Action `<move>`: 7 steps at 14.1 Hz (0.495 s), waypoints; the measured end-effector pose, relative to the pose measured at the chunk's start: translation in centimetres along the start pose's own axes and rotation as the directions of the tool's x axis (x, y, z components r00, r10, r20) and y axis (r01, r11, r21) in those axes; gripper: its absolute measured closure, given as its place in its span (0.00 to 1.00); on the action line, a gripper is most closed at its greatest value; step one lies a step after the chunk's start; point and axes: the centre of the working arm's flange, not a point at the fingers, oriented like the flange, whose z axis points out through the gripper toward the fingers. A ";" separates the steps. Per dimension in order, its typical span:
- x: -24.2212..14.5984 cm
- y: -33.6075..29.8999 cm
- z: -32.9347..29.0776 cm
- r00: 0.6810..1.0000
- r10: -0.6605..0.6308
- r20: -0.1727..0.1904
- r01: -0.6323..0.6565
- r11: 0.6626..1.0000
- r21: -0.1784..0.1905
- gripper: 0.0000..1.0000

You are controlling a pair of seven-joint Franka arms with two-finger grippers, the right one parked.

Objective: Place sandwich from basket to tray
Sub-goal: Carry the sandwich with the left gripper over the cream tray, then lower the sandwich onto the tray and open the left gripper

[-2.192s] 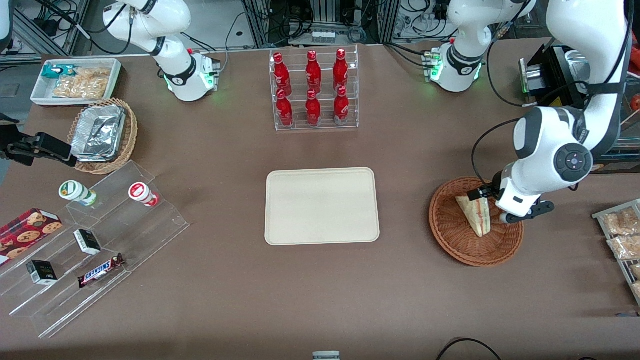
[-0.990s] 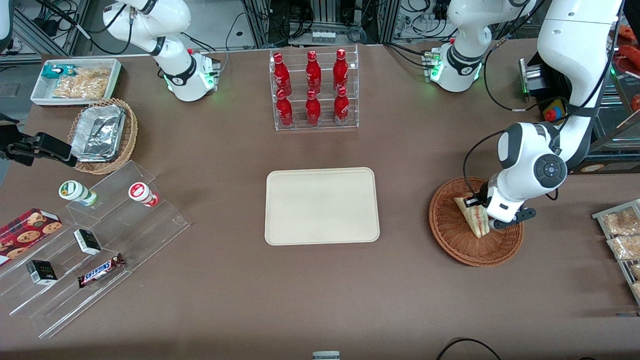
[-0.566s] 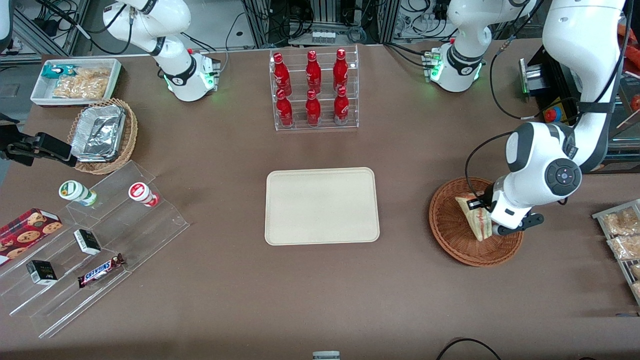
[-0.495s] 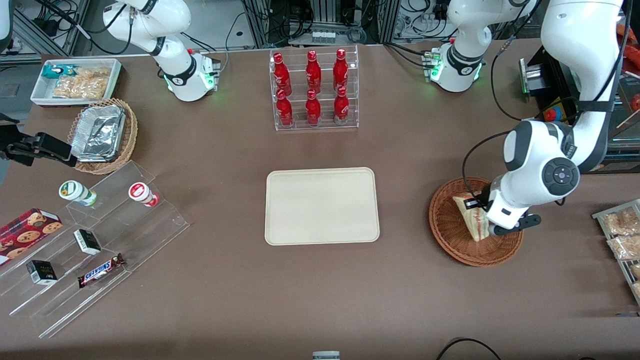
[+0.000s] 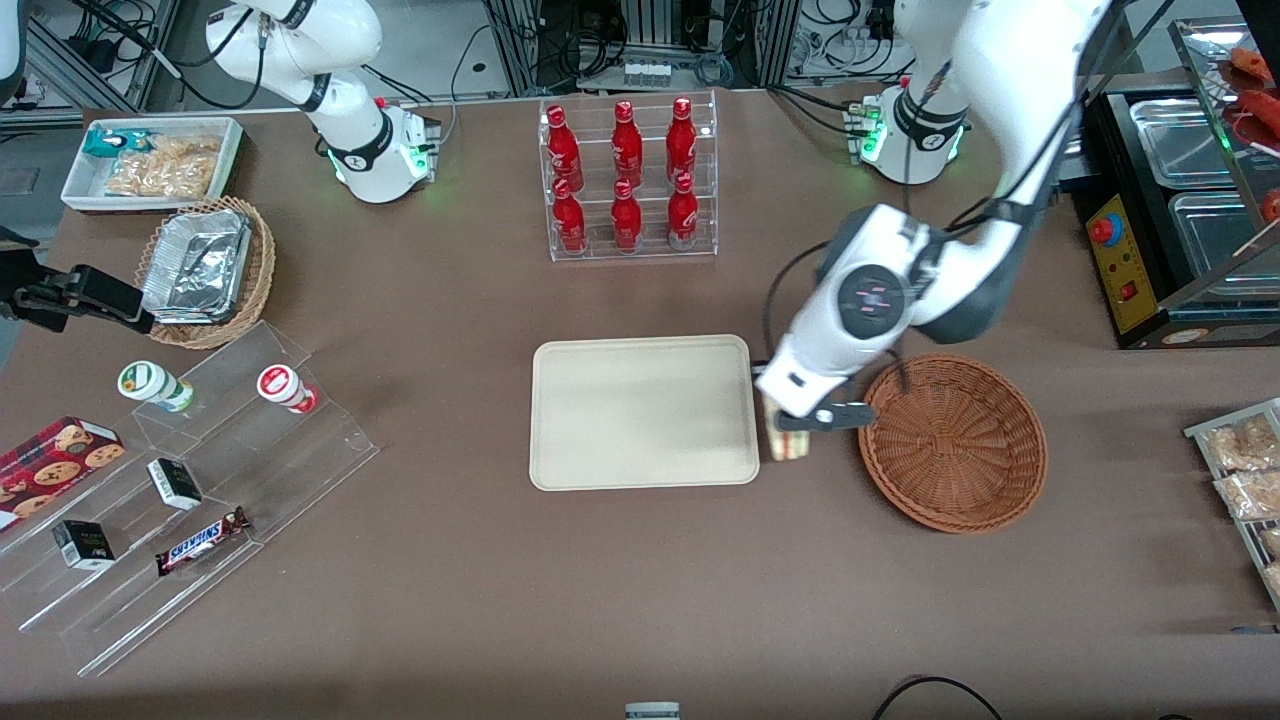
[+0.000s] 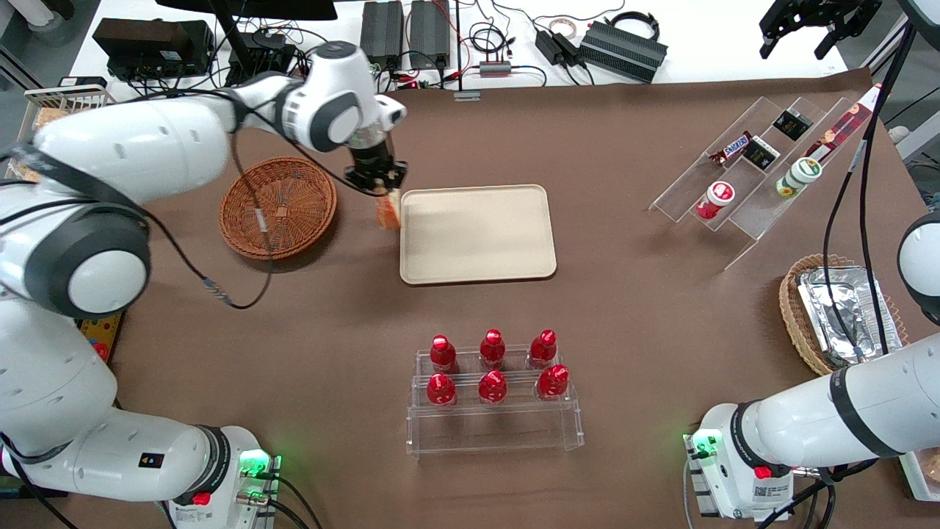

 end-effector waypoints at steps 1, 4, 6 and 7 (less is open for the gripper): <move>-0.7 3.0 1.2 1.000 0.005 0.011 -0.005 1.000 -0.007 0.85; -2.2 9.5 5.3 0.999 0.010 0.036 -0.009 1.000 -0.010 0.85; -2.1 11.2 7.4 1.000 -0.008 0.023 0.007 1.000 0.015 0.85; -1.8 11.5 8.2 1.000 -0.019 0.014 0.019 1.000 0.024 0.85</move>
